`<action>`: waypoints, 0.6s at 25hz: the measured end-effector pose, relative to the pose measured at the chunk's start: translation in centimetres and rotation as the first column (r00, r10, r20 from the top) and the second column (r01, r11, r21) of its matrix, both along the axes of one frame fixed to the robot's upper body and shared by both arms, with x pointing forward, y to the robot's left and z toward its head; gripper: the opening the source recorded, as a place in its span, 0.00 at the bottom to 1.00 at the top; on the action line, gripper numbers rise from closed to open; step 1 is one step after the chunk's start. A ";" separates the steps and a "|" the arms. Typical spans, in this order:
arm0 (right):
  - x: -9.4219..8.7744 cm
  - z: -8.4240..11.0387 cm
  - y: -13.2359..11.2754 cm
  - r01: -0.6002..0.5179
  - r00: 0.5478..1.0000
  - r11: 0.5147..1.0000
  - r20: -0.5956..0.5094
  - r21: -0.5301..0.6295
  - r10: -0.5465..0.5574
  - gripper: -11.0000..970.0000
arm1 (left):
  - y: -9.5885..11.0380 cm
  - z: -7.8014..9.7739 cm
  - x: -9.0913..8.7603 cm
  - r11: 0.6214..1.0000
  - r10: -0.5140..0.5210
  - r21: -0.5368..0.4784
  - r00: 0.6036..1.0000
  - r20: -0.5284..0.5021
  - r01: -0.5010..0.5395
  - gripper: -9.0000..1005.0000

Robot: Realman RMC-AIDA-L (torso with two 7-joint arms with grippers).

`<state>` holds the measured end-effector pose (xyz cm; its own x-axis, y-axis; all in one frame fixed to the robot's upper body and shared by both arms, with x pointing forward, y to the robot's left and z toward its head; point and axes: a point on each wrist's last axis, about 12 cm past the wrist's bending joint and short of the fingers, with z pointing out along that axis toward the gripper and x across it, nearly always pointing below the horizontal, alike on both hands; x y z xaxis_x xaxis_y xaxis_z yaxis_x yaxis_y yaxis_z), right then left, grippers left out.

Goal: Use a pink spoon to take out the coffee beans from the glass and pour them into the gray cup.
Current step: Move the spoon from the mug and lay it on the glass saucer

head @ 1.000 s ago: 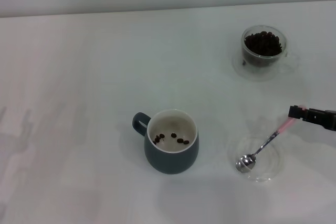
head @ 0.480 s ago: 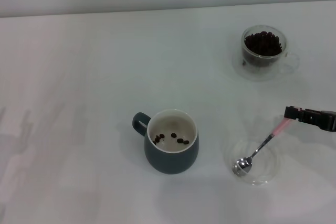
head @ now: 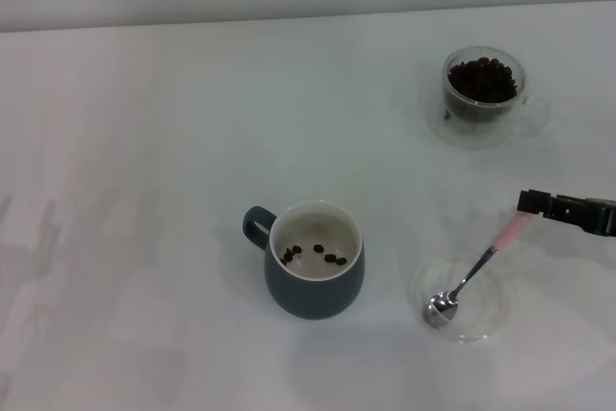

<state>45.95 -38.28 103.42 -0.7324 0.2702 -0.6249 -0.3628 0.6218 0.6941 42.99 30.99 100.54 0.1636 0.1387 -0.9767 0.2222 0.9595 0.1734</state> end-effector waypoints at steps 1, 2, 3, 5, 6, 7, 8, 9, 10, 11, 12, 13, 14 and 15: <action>0.0 0.0 0.0 0.001 1.000 1.000 0.001 0.001 -0.001 0.35 | 0.0 0.0 0.0 1.000 0.000 0.000 1.000 0.000 0.000 0.55; 0.1 0.0 0.0 0.003 1.000 1.000 0.003 0.001 -0.003 0.35 | 0.0 0.0 0.0 1.000 0.000 0.000 1.000 0.000 0.000 0.55; 0.1 0.1 0.0 0.005 1.000 1.000 0.004 0.001 -0.005 0.35 | 0.0 0.0 0.0 1.000 0.000 0.000 1.000 0.000 0.000 0.55; 0.2 0.1 -0.1 0.010 1.000 1.000 0.009 0.000 -0.010 0.35 | 0.0 0.0 0.0 1.000 0.000 0.000 1.000 0.000 0.000 0.55; 0.3 0.2 -0.1 0.012 1.000 1.000 0.010 -0.002 -0.012 0.35 | 0.0 0.0 0.0 1.000 0.000 0.000 1.000 0.000 0.000 0.55; 0.4 0.2 -0.1 0.013 1.000 1.000 0.011 -0.004 -0.013 0.35 | 0.0 0.0 0.0 1.000 0.000 0.000 1.000 0.001 0.000 0.55; 0.5 0.2 -0.1 0.015 1.000 1.000 0.012 -0.006 -0.015 0.35 | 0.0 0.0 0.0 1.000 0.000 0.000 1.000 0.001 0.000 0.55; 0.6 0.2 -0.1 0.016 1.000 1.000 0.012 -0.008 -0.016 0.35 | 0.0 0.0 0.0 1.000 -0.001 0.000 1.000 0.001 0.001 0.55; 0.7 0.2 -0.1 0.017 1.000 1.000 0.012 -0.010 -0.017 0.35 | 0.0 0.0 0.0 1.000 0.000 0.000 1.000 0.002 0.000 0.55; 0.7 0.1 -0.1 0.019 1.000 1.000 0.011 -0.011 -0.019 0.35 | 0.0 0.0 0.0 1.000 0.001 -0.001 1.000 0.002 -0.001 0.55; 0.7 0.1 -0.1 0.022 1.000 1.000 0.010 -0.014 -0.022 0.35 | 0.0 0.0 0.0 1.000 0.002 -0.001 1.000 0.002 -0.002 0.55; 0.8 0.1 -0.1 0.025 1.000 1.000 0.010 -0.015 -0.025 0.35 | 0.0 0.0 0.0 1.000 0.003 -0.001 1.000 0.003 -0.003 0.55; 0.8 0.1 -0.1 0.028 1.000 0.999 0.010 -0.017 -0.028 0.35 | 0.1 0.0 0.0 1.000 0.005 -0.001 1.000 0.003 -0.005 0.55; 0.8 0.1 -0.2 0.030 0.999 0.999 0.011 -0.018 -0.030 0.35 | 0.1 0.1 0.0 1.000 0.008 -0.002 1.000 0.004 -0.008 0.55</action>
<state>46.75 -38.44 103.50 -0.7175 0.2809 -0.6374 -0.3509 0.6447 0.6791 43.03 31.09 100.59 0.1661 0.1381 -0.9764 0.2134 0.9617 0.1724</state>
